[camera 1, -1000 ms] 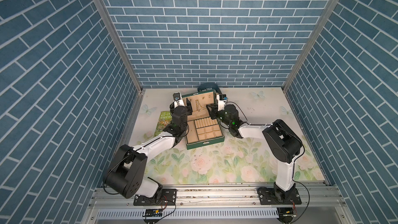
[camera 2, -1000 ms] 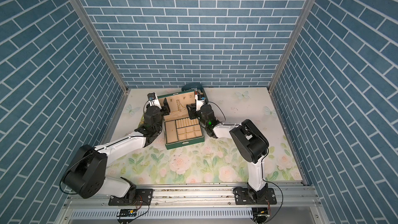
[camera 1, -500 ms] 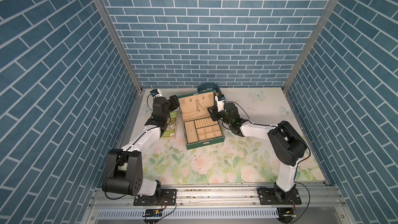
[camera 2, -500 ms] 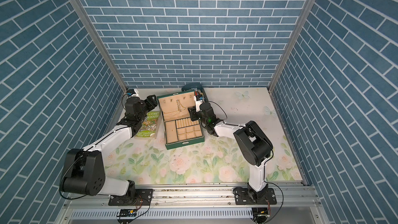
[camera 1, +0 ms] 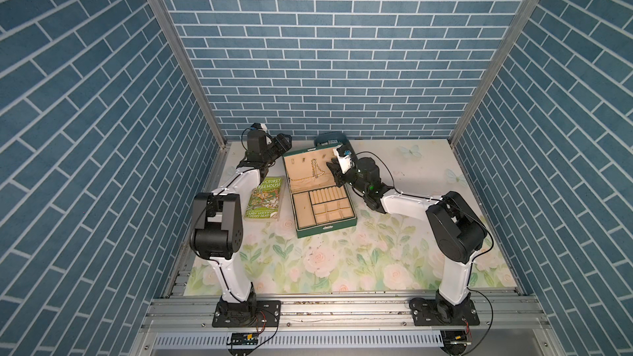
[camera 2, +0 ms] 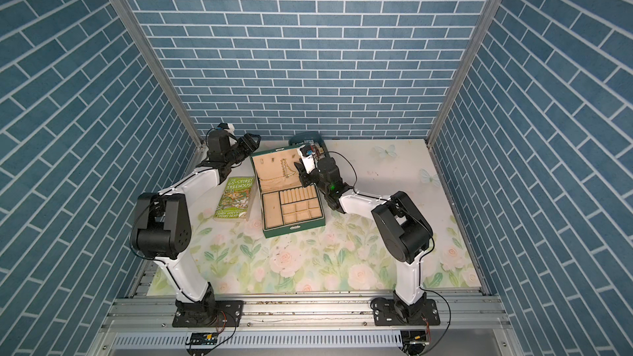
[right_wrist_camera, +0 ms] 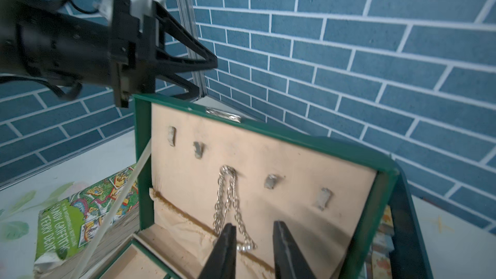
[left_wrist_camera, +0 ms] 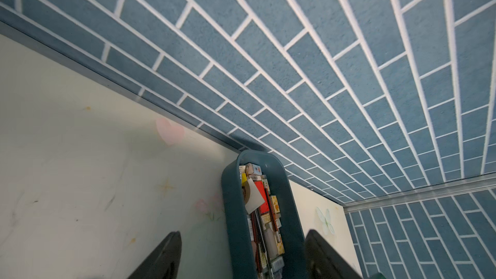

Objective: Put jewelry chain into jewelry box
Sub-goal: Close the fastener on the jewelry box.

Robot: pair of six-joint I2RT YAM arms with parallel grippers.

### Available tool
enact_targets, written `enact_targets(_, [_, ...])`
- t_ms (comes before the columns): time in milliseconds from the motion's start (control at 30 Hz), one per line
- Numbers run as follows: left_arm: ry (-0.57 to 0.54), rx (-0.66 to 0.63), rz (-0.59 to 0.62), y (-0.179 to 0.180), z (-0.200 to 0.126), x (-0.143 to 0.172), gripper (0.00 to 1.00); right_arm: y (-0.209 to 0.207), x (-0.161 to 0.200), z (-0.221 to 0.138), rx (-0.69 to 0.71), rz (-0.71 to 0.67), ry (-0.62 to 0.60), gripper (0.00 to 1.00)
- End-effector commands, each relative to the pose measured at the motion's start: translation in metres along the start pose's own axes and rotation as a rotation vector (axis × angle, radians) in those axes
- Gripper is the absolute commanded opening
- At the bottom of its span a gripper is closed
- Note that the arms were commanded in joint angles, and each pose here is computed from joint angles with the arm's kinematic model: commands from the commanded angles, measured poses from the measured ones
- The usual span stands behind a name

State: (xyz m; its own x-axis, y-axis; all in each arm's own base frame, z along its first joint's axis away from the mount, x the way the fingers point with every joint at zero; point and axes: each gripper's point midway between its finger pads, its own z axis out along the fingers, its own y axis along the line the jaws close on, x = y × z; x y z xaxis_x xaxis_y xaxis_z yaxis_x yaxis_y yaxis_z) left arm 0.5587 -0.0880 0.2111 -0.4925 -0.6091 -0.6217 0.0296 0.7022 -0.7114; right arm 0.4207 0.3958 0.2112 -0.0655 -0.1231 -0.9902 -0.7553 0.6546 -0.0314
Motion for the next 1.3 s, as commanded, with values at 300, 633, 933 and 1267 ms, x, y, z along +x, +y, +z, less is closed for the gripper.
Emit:
enact_targets(300, [0.150, 0.123, -0.034, -0.010, 0.022, 0.028, 0.73, 0.014, 0.005, 0.035, -0.062, -0.093, -0.044, 0.25])
enact_targets(633, [0.086, 0.106, -0.010, -0.020, 0.013, -0.011, 0.74, 0.010, 0.005, 0.036, -0.028, -0.093, -0.043, 0.22])
enact_targets(933, [0.154, 0.141, -0.010, -0.033, 0.032, -0.017, 0.74, 0.012, 0.007, 0.033, -0.030, -0.110, -0.036, 0.21])
enact_targets(1267, [0.353, 0.174, 0.014, -0.044, 0.073, 0.022, 0.73, 0.012, 0.011, 0.038, -0.018, -0.123, -0.025, 0.10])
